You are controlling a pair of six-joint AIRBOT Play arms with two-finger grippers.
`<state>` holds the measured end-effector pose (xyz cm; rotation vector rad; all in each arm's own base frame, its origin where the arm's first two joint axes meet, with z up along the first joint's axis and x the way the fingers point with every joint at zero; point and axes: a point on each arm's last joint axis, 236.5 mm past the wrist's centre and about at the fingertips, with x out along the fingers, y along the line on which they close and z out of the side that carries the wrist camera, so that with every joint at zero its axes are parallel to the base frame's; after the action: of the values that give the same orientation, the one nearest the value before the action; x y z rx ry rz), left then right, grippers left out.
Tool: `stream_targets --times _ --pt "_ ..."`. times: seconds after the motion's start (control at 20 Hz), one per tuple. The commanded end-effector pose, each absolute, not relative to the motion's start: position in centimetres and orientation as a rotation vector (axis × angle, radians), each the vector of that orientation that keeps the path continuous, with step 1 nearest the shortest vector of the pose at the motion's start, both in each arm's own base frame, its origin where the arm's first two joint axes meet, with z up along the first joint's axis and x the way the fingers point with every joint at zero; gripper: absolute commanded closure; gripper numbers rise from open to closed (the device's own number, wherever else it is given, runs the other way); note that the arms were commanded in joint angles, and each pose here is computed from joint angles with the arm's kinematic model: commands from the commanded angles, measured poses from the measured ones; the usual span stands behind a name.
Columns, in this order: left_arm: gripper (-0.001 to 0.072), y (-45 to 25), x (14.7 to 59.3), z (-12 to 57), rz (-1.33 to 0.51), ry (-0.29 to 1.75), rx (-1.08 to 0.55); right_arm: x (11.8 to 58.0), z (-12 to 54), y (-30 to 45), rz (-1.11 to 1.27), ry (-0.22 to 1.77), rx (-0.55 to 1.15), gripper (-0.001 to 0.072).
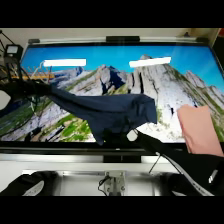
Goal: Fold the shirts.
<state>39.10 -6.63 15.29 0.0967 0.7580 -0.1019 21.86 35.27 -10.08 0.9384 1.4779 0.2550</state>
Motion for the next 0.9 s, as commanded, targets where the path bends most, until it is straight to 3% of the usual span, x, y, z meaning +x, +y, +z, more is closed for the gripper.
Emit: stream_targets --times 0.0,0.15,0.3,0.45,0.6,0.7,0.85 --pt "0.0678 -5.9 39.3 16.1 -0.082 0.739 0.102 21.6 -8.4 35.1 0.39 1.471 0.852 0.0642" --pt "0.0678 -3.6 40.0 22.3 -0.027 0.604 0.071 21.9 -2.6 31.7 0.602 1.396 0.626 0.0642" --pt "0.0678 -0.1 38.6 36.6 0.054 0.274 -0.016 24.2 9.9 25.4 0.739 1.086 0.339 0.0643" --pt "0.0679 4.4 31.6 51.2 0.164 -0.086 -0.168 24.1 29.3 17.5 0.649 0.557 0.313 0.0643" --pt "0.0679 4.7 25.3 57.0 0.159 -0.264 -0.27 18.5 44.1 12.6 0.576 0.065 0.376 0.0643" --pt "0.0679 3.3 24.0 57.2 0.1 -0.263 -0.287 16.4 45.8 12.0 0.573 0.001 0.405 0.0643" --pt "0.0679 0.9 23.1 57.6 0.011 -0.263 -0.201 16.7 45.0 12.9 0.603 0.053 0.419 0.0643"
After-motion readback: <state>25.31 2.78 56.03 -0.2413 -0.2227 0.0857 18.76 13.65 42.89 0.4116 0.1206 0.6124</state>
